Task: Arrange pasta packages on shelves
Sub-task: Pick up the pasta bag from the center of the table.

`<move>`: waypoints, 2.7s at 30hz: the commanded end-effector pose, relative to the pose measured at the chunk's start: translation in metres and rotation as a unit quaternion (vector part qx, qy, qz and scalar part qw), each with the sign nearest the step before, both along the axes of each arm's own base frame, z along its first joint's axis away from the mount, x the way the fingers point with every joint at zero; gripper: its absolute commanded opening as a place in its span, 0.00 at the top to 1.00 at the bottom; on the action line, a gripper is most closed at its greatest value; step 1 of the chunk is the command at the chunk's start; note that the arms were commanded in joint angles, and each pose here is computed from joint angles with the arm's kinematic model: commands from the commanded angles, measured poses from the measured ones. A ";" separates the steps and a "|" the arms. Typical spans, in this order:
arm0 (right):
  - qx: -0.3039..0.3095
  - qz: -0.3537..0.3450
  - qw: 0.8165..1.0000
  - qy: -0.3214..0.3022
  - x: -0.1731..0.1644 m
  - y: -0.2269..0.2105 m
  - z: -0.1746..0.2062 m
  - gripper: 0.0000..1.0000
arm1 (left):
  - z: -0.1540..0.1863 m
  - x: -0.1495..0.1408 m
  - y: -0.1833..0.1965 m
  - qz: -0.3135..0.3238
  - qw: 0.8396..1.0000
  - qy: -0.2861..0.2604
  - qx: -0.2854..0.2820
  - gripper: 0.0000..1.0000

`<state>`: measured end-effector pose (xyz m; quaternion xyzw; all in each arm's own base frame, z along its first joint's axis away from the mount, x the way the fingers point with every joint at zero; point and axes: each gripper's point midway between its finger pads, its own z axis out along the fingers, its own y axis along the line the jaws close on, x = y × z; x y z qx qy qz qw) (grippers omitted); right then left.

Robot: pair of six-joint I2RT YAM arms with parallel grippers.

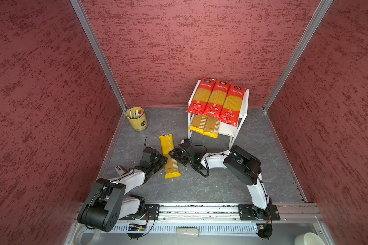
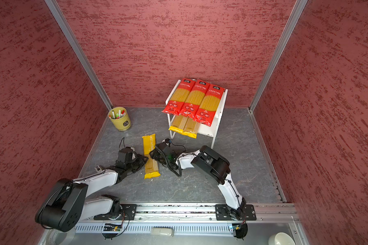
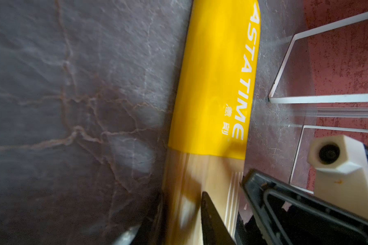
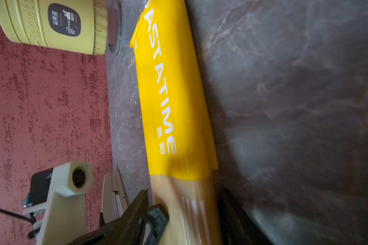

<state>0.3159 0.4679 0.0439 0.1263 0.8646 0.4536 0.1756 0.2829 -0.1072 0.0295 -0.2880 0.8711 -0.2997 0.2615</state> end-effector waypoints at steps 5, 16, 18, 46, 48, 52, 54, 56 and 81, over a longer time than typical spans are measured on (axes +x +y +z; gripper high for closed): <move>0.042 0.042 0.998 -0.016 -0.010 0.024 0.016 0.72 | 0.008 0.002 -0.002 -0.009 1.000 -0.009 -0.027 0.75; 0.066 0.080 0.982 -0.157 -0.025 -0.003 0.093 1.00 | 0.078 -0.007 0.016 -0.004 0.998 -0.062 -0.022 0.40; 0.067 0.084 0.977 -0.185 -0.032 -0.015 0.109 1.00 | 0.091 -0.008 0.014 -0.013 0.997 -0.076 -0.029 0.38; 0.239 -0.052 0.907 -0.342 -0.084 -0.168 0.250 1.00 | 0.190 -0.039 -0.102 -0.203 0.926 -0.278 -0.157 0.10; 0.250 -0.060 0.904 -0.343 -0.088 -0.176 0.254 1.00 | 0.185 -0.041 -0.104 -0.204 0.926 -0.276 -0.157 0.10; 0.282 -0.058 0.895 -0.341 -0.097 -0.184 0.264 1.00 | 0.194 -0.034 -0.120 -0.223 0.916 -0.289 -0.165 0.11; 0.290 -0.060 0.895 -0.332 -0.099 -0.186 0.265 1.00 | 0.204 -0.034 -0.139 -0.257 0.905 -0.296 -0.165 0.12; 0.294 -0.062 0.894 -0.331 -0.100 -0.189 0.267 1.00 | 0.211 -0.032 -0.153 -0.277 0.897 -0.305 -0.162 0.12; 0.132 -0.087 0.955 -0.250 -0.098 -0.214 0.154 0.30 | 0.256 0.048 -0.225 -0.267 0.895 -0.266 -0.239 0.85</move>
